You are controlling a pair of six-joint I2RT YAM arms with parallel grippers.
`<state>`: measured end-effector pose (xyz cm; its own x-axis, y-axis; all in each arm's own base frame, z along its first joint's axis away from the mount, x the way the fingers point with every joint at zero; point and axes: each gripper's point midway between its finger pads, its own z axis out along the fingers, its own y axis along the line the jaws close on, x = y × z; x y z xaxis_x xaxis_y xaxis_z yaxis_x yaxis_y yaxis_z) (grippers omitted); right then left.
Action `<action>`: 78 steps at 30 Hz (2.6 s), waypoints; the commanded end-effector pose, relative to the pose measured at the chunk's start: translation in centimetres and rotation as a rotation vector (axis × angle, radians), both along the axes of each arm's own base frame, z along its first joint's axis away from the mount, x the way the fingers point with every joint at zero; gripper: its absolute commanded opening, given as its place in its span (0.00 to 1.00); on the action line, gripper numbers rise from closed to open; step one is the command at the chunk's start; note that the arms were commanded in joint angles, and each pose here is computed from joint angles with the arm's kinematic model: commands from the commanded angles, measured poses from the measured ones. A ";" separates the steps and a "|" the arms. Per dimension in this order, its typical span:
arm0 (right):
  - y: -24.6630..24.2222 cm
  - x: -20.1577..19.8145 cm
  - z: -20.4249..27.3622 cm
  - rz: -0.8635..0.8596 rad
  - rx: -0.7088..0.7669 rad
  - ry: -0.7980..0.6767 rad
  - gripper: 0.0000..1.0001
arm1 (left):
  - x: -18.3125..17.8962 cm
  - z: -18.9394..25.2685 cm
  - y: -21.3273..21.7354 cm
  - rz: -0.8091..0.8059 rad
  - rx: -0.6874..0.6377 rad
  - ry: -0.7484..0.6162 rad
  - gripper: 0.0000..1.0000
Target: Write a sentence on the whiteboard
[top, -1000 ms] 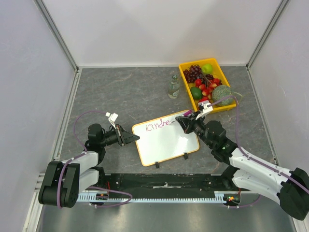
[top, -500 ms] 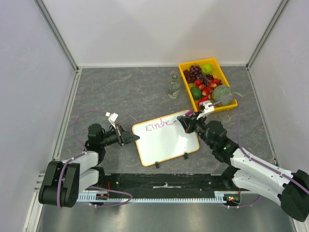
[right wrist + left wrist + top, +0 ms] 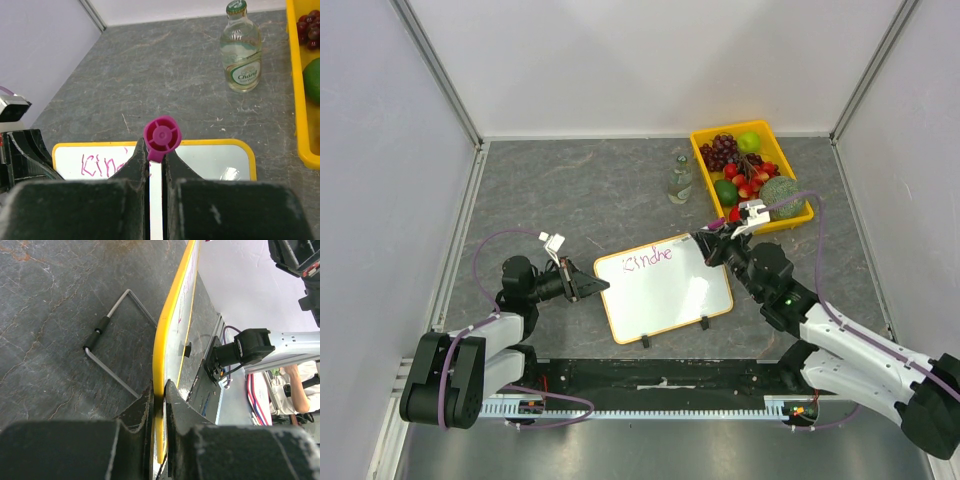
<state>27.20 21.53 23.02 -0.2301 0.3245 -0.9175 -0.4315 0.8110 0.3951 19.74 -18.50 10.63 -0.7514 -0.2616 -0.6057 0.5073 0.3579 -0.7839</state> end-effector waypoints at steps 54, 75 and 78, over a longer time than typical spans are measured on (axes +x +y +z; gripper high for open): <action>0.5 -1.1 -3.2 0.062 -0.032 0.048 0.00 | 0.5 0.3 0.0 -0.002 0.007 -0.032 0.02; -1.8 0.6 0.3 -0.047 0.029 0.002 0.00 | 0.5 0.4 0.0 -0.005 0.006 -0.035 0.02; -2.2 0.7 0.3 -0.058 0.036 0.003 0.00 | 0.4 0.4 -0.1 -0.006 0.005 -0.035 0.02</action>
<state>27.22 19.88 20.98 -0.2614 0.3269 -0.9082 -0.3972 0.8212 0.4098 19.68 -18.54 10.64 -0.7538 -0.2575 -0.6045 0.5090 0.3529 -0.7851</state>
